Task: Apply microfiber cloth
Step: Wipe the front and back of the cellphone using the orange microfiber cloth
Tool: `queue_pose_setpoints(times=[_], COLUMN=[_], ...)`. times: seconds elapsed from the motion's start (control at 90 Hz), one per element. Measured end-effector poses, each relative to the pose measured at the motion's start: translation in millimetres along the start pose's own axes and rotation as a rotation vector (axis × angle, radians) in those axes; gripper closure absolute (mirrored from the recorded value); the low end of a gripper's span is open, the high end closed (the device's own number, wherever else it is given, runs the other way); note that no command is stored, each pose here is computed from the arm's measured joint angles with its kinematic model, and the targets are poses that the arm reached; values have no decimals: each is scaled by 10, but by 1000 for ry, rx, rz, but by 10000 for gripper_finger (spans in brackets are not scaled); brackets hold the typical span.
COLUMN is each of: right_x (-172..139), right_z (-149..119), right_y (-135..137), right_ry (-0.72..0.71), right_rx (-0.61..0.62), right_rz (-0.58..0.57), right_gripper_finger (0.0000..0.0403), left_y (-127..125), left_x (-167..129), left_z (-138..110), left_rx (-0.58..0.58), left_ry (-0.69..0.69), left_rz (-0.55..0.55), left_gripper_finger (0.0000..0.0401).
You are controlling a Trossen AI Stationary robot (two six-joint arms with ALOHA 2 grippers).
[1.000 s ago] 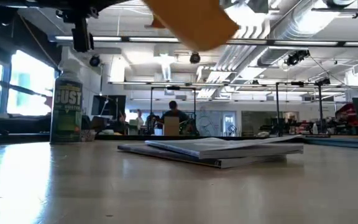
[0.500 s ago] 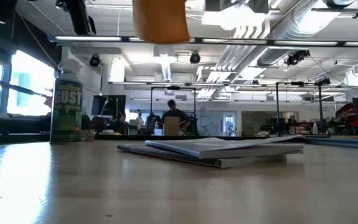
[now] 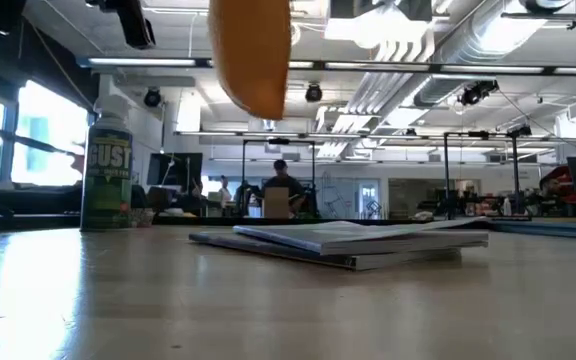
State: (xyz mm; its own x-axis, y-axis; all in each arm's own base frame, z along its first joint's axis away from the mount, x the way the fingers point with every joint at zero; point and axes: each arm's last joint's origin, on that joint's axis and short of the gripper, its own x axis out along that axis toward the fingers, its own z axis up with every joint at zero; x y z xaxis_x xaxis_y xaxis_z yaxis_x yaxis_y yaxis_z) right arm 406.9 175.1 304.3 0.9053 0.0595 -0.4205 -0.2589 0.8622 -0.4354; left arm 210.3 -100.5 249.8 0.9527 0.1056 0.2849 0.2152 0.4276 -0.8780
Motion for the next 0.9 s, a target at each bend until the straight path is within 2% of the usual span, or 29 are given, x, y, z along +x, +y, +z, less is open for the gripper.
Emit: queue_pose_setpoints(times=[0.467, 0.633, 0.756, 0.822, 0.9], right_x=[29, -156, -294, -401, -539], right_z=[-26, 28, 9, 5, 41], right_y=[-425, -528, -573, -572, -604], right_ry=[-5, 43, 126, 175, 173], right_rx=[-81, -86, -99, -102, -47], right_rz=[-180, -280, -338, -361, -364], right_gripper_finger=[403, 403, 403, 403, 403], left_y=[-43, -73, -151, -132, -120], left_x=[-126, -156, -159, -153, -156], left_z=[-195, -226, -213, -214, -207], left_rx=[19, 7, -11, 13, 44], left_ry=[110, 133, 166, 159, 145], left_rz=[22, 5, -77, -61, -43], left_gripper_finger=[389, 389, 389, 389, 389])
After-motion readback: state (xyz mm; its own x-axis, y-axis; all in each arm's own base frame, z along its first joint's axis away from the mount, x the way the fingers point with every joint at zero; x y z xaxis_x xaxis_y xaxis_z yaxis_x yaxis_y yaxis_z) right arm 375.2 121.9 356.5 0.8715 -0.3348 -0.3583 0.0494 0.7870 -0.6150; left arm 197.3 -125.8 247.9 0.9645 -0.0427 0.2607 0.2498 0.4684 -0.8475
